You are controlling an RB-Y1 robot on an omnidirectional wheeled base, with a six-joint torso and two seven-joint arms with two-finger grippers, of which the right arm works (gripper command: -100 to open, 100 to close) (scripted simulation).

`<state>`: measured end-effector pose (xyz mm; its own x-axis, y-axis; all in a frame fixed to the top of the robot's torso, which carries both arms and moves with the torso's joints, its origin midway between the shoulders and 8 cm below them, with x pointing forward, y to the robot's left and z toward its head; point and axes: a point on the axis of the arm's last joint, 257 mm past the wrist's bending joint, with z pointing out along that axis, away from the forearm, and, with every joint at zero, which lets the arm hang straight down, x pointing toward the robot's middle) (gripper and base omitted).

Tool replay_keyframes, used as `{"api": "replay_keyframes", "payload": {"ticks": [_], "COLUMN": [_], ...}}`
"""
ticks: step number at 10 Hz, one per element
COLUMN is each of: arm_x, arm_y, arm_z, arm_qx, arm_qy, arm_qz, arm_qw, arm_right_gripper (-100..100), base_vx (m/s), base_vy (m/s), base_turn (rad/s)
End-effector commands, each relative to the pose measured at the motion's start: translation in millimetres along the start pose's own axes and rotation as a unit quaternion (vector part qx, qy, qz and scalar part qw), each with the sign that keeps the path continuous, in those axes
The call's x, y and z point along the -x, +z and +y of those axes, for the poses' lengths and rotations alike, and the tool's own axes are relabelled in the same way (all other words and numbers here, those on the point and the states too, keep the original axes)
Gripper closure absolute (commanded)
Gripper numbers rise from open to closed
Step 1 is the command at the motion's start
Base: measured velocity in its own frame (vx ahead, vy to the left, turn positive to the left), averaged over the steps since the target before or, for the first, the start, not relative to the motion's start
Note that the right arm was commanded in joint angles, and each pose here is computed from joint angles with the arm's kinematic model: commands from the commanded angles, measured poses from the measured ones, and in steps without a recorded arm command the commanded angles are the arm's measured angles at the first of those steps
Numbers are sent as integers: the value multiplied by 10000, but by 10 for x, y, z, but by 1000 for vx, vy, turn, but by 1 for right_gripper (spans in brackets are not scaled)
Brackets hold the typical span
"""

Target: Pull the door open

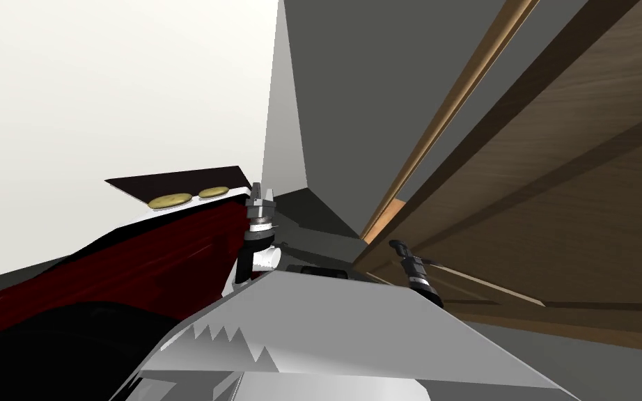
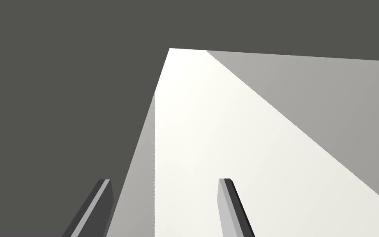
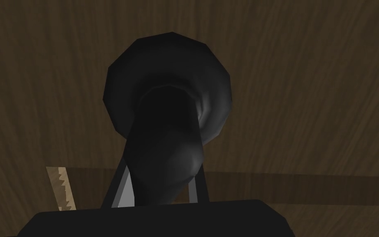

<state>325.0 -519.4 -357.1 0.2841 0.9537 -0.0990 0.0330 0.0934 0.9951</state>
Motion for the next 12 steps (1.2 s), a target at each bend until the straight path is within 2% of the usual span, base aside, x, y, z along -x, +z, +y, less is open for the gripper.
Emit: {"api": "replay_keyframes", "payload": {"ticks": [1,2,3,7,11,12], "arm_x": [-49,-92,-78,-206,-326,-338], "arm_y": [-26,-47,-28,-197,-368,-343], "arm_z": [25,32,12,27,52,33], "arm_qx": [40,48,25,73,116,95], "arm_qy": [-17,-16,-1,-15,-18,1], "arm_qz": [134,224,170,530,892,844], "arm_qw": [9999,9997,9999,9986,9959,9964], "arm_right_gripper": [100,100,100,100,100,100], "base_vx": [-208,-195,-84,-187,-213,-107], "base_vy": [-39,-16,-2,-44,-57,-25], "base_turn": [65,53,14,79,76,25]}}
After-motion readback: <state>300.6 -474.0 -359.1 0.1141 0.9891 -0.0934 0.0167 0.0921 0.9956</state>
